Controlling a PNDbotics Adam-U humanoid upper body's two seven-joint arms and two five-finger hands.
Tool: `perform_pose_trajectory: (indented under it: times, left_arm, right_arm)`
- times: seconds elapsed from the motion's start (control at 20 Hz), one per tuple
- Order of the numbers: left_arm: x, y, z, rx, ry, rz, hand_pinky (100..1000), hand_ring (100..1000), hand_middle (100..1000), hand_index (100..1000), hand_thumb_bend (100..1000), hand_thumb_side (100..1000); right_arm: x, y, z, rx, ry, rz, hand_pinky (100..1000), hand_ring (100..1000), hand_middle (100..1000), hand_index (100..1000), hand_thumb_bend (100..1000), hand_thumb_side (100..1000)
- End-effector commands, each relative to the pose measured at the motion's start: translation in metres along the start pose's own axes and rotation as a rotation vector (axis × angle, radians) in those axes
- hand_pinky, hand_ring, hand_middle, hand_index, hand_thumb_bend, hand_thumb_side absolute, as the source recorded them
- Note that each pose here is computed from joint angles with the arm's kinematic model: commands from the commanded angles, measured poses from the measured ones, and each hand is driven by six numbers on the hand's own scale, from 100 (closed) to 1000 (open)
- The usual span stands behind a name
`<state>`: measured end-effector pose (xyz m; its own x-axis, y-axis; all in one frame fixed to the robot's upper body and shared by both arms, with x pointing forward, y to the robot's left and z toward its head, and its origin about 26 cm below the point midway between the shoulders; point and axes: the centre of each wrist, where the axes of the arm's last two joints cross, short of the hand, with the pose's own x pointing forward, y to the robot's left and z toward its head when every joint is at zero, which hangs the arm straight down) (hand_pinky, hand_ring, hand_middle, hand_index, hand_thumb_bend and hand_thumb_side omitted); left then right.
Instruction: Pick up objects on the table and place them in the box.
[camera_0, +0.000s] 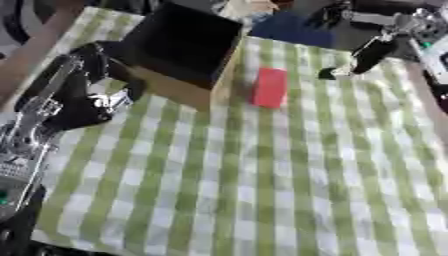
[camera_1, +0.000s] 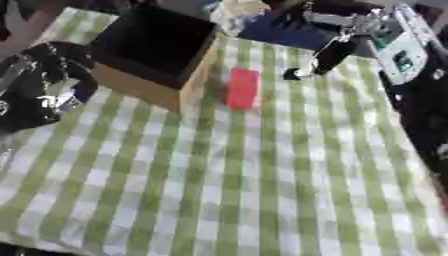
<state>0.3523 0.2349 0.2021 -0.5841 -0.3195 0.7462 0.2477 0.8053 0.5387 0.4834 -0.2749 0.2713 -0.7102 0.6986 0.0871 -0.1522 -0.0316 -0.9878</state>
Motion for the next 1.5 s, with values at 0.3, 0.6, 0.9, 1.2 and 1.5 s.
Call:
perform_pose_trajectory:
  times: [0.3, 0.6, 0.9, 1.2, 1.5]
  left_arm:
    - [0.012, 0.002, -0.005, -0.006, -0.043, -0.006, 719, 597, 616, 783, 488, 393]
    - [0.012, 0.000, -0.006, -0.014, -0.049, 0.000, 719, 597, 616, 783, 489, 393]
    - [0.013, -0.002, -0.008, -0.022, -0.054, 0.002, 720, 597, 616, 784, 488, 395]
    - [0.014, -0.003, -0.009, -0.029, -0.058, 0.006, 721, 598, 616, 784, 488, 396]
    - [0.013, -0.004, -0.010, -0.033, -0.055, 0.008, 721, 597, 615, 784, 487, 397]
  right_arm:
    - [-0.003, -0.012, -0.001, -0.009, 0.023, 0.024, 840, 882, 872, 932, 459, 292]
    - [-0.004, -0.007, -0.006, -0.002, 0.030, 0.007, 840, 880, 869, 932, 443, 299]
    - [-0.007, 0.003, -0.013, 0.007, 0.052, -0.028, 840, 879, 866, 933, 414, 316]
    - [-0.008, 0.012, -0.020, 0.029, 0.065, -0.044, 841, 879, 866, 933, 403, 331]
    - [-0.010, 0.021, -0.024, 0.058, 0.092, -0.051, 840, 880, 869, 933, 408, 345]
